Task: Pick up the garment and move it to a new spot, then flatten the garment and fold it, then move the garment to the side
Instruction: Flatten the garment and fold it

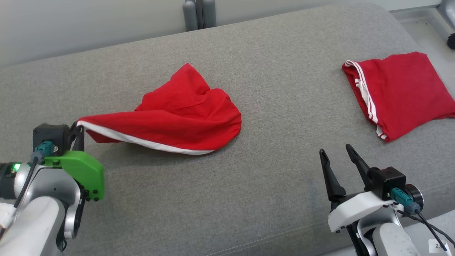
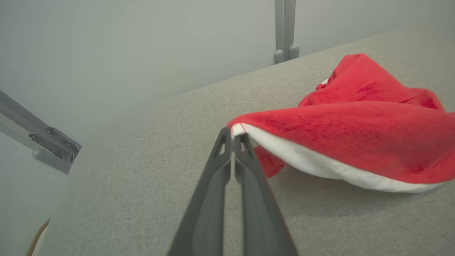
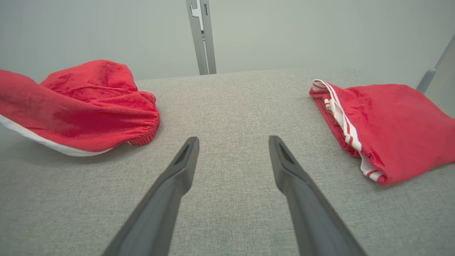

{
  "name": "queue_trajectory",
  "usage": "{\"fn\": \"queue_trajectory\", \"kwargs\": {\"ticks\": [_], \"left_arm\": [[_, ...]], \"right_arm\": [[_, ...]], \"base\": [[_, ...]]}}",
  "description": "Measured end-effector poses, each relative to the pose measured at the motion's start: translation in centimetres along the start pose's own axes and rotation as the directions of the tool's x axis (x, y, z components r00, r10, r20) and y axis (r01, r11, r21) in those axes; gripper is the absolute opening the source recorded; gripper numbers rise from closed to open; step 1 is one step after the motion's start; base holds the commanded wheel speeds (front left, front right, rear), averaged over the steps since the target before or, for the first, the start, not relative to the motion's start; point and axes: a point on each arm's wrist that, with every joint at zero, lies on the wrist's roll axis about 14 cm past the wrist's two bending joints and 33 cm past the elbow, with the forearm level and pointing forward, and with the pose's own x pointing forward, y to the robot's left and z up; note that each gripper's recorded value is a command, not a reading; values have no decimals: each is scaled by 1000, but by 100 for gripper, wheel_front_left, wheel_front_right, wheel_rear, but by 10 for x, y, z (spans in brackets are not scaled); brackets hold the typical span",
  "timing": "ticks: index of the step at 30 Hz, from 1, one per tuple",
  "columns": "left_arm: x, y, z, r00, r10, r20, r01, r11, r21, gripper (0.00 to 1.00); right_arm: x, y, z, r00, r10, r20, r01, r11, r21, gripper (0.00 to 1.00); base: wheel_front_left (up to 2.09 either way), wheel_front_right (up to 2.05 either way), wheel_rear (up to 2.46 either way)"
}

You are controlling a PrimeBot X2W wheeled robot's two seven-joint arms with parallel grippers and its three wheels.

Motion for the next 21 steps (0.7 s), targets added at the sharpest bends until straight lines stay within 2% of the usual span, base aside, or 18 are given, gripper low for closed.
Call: {"fn": "queue_trajectory", "kwargs": {"ticks": [5, 6, 8, 14, 21], "left_arm": [[-3, 32, -48, 991, 81, -109, -80, 997, 9, 0], [-3, 35, -54, 989, 91, -117, -90, 996, 11, 13], [-5, 41, -69, 983, 108, -150, -108, 994, 10, 100], [-10, 44, -91, 972, 142, -185, -153, 987, -47, 100], [-27, 58, -94, 965, 222, -143, -240, 962, -131, 100]], "right_arm": [[10, 7, 0, 1000, 25, -4, -25, 1000, -14, 100], [12, 9, 0, 1000, 30, -4, -30, 999, -14, 100], [15, 12, -1, 999, 41, -9, -41, 999, -16, 100], [21, 21, -2, 998, 68, -14, -68, 998, -18, 100], [21, 26, -1, 997, 82, -13, -82, 996, -18, 100]], "base": [[0, 0, 0], [0, 0, 0], [0, 0, 0], [0, 0, 0], [0, 0, 0]]}}
